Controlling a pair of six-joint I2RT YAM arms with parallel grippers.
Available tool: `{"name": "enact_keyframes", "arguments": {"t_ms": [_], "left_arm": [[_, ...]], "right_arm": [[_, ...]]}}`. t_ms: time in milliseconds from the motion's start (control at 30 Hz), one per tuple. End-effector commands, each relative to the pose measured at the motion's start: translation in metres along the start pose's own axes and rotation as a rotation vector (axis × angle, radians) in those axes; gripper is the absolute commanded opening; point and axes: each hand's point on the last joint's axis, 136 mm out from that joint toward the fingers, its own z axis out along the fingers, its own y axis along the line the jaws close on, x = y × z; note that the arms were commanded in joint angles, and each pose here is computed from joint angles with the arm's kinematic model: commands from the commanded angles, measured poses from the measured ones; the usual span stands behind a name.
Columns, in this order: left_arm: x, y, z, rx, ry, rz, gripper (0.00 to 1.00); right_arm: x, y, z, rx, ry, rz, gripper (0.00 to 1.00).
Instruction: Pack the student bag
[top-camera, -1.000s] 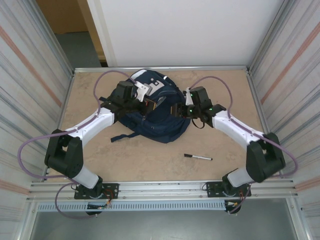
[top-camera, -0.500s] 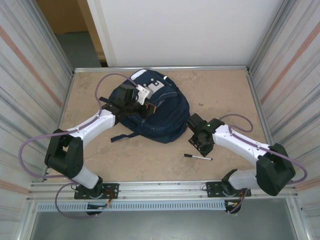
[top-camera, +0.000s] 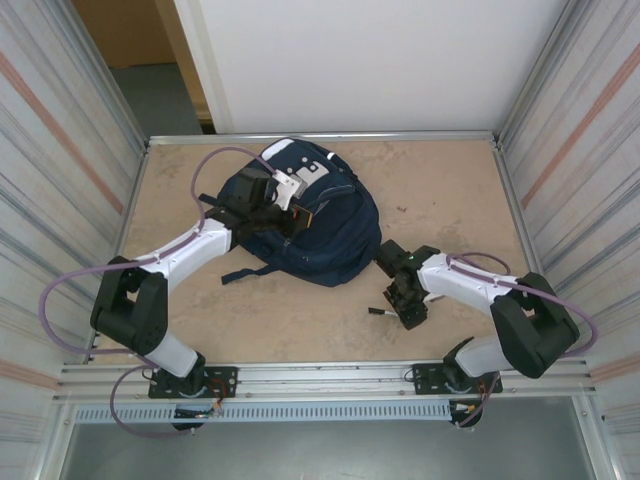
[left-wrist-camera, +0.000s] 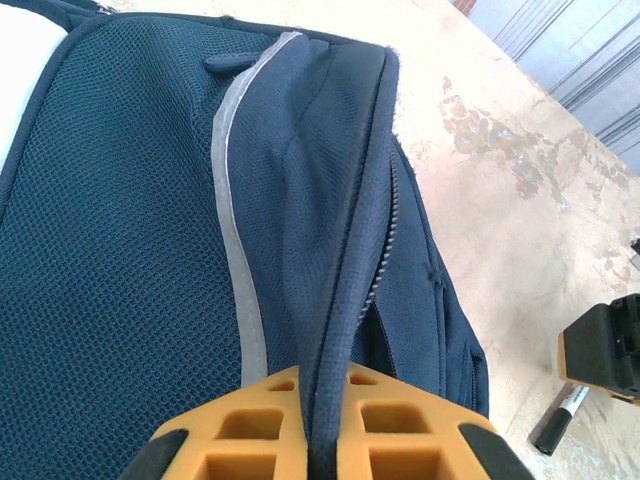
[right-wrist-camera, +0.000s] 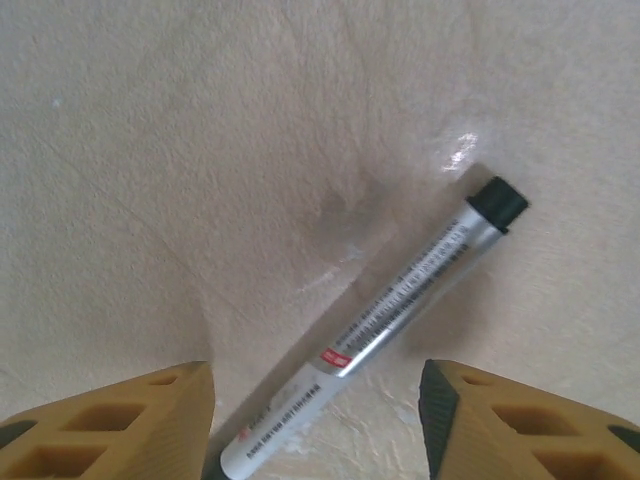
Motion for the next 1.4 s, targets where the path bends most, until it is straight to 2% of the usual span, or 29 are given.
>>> {"name": "enact_keyframes", "arguments": {"t_ms": [0,100,200,333,467,600,733,867,967,1033,1100,1200,1367], "left_arm": [[-0.006,-0.010,0.002,0.047,-0.003,0.015,0.00],[-0.006,-0.011,0.001,0.048,-0.007,0.009,0.00],[-0.007,-0.010,-0.001,0.040,0.004,0.018,0.00],[-0.010,-0.012,-0.005,0.036,-0.008,0.011,0.00],[-0.015,-0.020,-0.013,0.057,0.015,-0.015,0.01],[-0.027,-0.029,-0.023,0.072,-0.017,-0.019,0.02],[-0.035,-0.035,-0.027,0.103,-0.022,-0.029,0.01],[-0.044,-0.036,-0.028,0.118,-0.058,-0.048,0.00],[-0.057,-0.038,-0.032,0.148,-0.080,-0.080,0.00],[-0.063,-0.041,-0.034,0.158,-0.097,-0.084,0.00],[-0.067,-0.041,-0.034,0.159,-0.102,-0.087,0.00],[-0.064,-0.039,-0.034,0.152,-0.075,-0.093,0.01],[-0.052,-0.028,-0.034,0.100,-0.045,-0.124,0.03]], "right_arm": [[-0.005,-0.006,0.017,0.002,-0.035,0.096,0.48],[-0.004,-0.002,0.020,-0.029,-0.018,0.112,0.28],[-0.010,0.002,0.003,-0.077,-0.079,0.085,0.08],[-0.015,0.016,-0.022,-0.159,-0.088,0.063,0.05],[-0.009,0.051,-0.064,-0.355,-0.110,-0.006,0.04],[0.016,0.104,-0.106,-0.578,-0.020,-0.033,0.01],[0.021,0.154,-0.142,-0.691,-0.024,-0.100,0.01],[0.033,0.202,-0.159,-0.807,-0.027,-0.149,0.03],[0.044,0.237,-0.151,-0.848,-0.016,-0.162,0.04],[0.052,0.262,-0.145,-0.865,0.019,-0.188,0.17],[0.061,0.294,-0.152,-0.929,0.020,-0.322,0.33],[0.057,0.296,-0.146,-0.903,0.014,-0.342,0.45],[0.040,0.265,-0.145,-0.882,-0.023,-0.347,0.49]]}}
